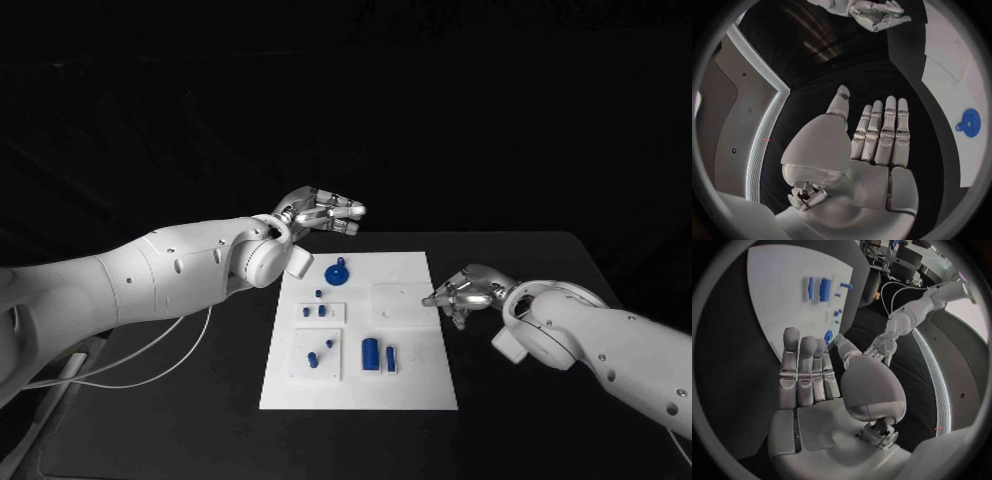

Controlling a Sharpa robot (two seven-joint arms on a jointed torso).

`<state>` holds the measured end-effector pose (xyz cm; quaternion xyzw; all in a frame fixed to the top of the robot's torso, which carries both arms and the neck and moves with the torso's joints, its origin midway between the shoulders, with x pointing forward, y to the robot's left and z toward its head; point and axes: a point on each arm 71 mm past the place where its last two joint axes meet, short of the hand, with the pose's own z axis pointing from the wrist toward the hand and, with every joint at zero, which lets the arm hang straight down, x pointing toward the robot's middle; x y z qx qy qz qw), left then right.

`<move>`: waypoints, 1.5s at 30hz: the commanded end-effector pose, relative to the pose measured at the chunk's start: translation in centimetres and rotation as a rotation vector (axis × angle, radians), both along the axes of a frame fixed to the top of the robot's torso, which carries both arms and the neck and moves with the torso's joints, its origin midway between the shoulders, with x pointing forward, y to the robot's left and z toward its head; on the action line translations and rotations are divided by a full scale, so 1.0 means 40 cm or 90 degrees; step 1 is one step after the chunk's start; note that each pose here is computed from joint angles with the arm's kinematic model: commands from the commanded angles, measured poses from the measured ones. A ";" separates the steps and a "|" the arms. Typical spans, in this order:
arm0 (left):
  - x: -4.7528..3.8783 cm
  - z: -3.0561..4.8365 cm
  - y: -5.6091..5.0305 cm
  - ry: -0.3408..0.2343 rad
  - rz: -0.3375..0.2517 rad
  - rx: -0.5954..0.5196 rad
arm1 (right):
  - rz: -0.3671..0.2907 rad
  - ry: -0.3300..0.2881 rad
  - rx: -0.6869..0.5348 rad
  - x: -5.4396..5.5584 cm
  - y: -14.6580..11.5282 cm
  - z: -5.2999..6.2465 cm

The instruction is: Assemble the parts on the task board

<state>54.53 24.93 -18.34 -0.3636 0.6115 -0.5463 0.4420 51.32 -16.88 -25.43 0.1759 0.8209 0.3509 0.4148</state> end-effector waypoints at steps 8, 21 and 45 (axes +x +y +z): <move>0.034 -0.007 0.045 -0.015 0.060 -0.046 | -0.139 -0.099 0.306 0.129 -0.123 0.102; 0.055 -0.052 0.051 0.011 0.084 -0.064 | -0.219 -0.133 0.378 0.178 -0.207 0.110; -0.155 -0.104 -0.113 0.008 0.192 -0.093 | -0.322 -0.163 0.469 -0.029 -0.087 0.093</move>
